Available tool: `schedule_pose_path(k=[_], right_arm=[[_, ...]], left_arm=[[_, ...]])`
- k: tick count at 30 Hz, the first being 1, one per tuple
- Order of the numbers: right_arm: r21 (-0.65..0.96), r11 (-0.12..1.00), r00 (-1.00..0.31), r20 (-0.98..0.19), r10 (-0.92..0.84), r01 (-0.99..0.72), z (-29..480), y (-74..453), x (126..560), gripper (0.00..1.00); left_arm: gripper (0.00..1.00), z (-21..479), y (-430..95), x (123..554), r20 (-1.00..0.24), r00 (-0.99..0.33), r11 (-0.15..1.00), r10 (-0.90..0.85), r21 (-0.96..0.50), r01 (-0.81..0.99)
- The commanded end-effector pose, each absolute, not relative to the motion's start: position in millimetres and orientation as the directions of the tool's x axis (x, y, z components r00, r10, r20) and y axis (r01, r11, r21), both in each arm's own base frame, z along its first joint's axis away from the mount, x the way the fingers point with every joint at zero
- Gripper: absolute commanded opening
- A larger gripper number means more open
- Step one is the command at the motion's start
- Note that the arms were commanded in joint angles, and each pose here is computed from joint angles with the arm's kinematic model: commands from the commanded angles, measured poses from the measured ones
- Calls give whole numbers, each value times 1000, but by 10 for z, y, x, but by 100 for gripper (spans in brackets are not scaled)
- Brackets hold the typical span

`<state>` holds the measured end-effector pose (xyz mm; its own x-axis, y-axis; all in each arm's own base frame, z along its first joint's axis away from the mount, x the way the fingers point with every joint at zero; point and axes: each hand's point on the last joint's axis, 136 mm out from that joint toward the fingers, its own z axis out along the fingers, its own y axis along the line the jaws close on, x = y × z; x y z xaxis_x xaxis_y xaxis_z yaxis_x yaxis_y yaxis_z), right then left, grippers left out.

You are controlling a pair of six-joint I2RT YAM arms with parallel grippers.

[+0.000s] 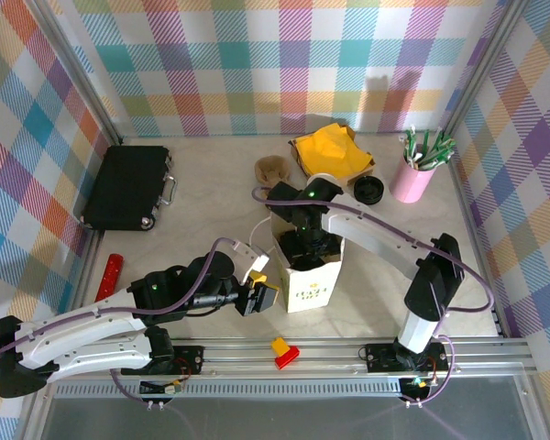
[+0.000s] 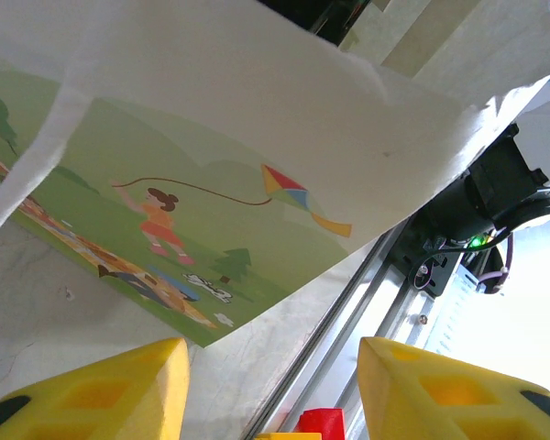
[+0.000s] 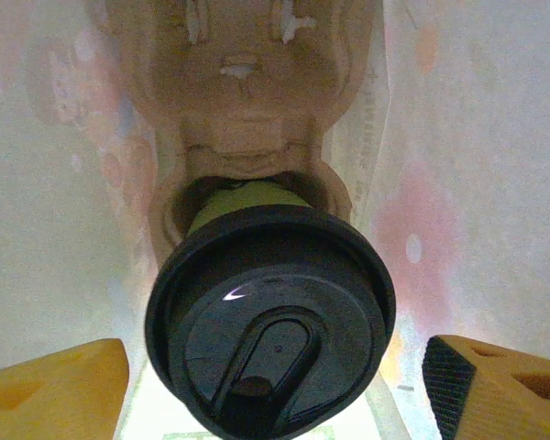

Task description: Pack the takeout coffee

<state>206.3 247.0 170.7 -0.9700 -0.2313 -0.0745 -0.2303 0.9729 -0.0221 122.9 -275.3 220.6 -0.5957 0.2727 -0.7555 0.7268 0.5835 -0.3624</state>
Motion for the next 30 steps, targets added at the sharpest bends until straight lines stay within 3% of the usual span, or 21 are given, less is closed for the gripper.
schedule_pose_path(k=[1,30], right_arm=[[-6,972,-965,-115,-234,-235,1931,2414,2044,85],[48,968,-950,-209,-231,-245,2431,2402,2067,85]], left_arm=[[51,2274,-2754,1209,-768,-581,576,270,-355,736],[51,2276,-2680,1223,-772,-579,593,264,-343,728]])
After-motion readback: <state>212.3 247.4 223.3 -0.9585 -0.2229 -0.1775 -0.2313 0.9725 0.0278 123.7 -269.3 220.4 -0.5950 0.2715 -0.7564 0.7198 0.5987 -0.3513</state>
